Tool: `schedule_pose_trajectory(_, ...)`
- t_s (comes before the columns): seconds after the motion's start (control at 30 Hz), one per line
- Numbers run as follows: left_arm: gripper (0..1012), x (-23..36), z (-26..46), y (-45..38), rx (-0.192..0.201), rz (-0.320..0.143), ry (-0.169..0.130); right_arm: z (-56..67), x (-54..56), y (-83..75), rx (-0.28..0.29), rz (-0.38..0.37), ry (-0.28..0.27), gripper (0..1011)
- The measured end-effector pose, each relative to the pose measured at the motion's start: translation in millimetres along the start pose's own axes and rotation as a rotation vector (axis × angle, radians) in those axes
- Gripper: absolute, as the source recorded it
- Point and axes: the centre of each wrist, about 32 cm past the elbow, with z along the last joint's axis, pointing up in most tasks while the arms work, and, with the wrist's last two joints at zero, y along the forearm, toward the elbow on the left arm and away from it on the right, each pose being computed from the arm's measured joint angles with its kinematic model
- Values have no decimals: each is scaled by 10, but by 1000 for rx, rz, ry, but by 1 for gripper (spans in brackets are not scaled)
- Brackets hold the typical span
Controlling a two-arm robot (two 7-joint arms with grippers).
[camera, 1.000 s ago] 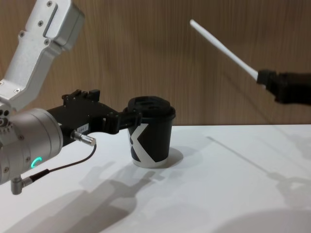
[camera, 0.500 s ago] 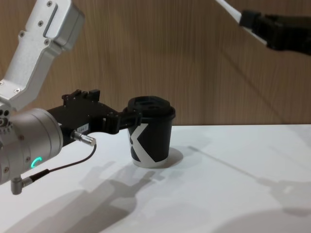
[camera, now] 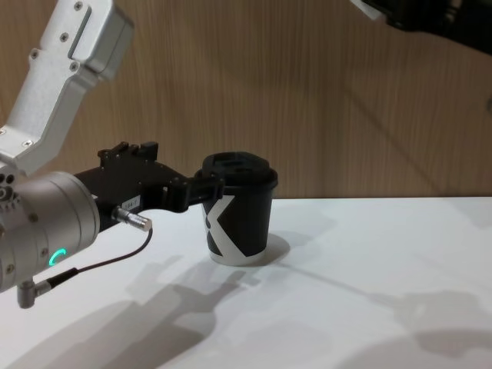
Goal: Pick up the straw with one hand, pass it to the other hand, and insert it into the cup.
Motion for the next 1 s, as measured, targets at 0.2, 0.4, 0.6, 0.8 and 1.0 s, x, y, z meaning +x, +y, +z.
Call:
schedule_pose_trajectory(0.2,1003,0,0,0,0,0,0,-22,26,133,12,44,7,1)
schedule_pose_trajectory(0.4,1003,0,0,0,0,0,0,-74,50,271,15,73,17,1)
schedule_pose_trajectory(0.6,1003,0,0,0,0,0,0,-126,70,370,12,86,23,1)
schedule_pose_trajectory(0.8,1003,1,1,1,0,0,0,-171,81,427,8,90,29,1)
schedule_pose_trajectory(1.0,1003,23,11,11,-6,-5,22,-204,89,455,5,88,33,1)
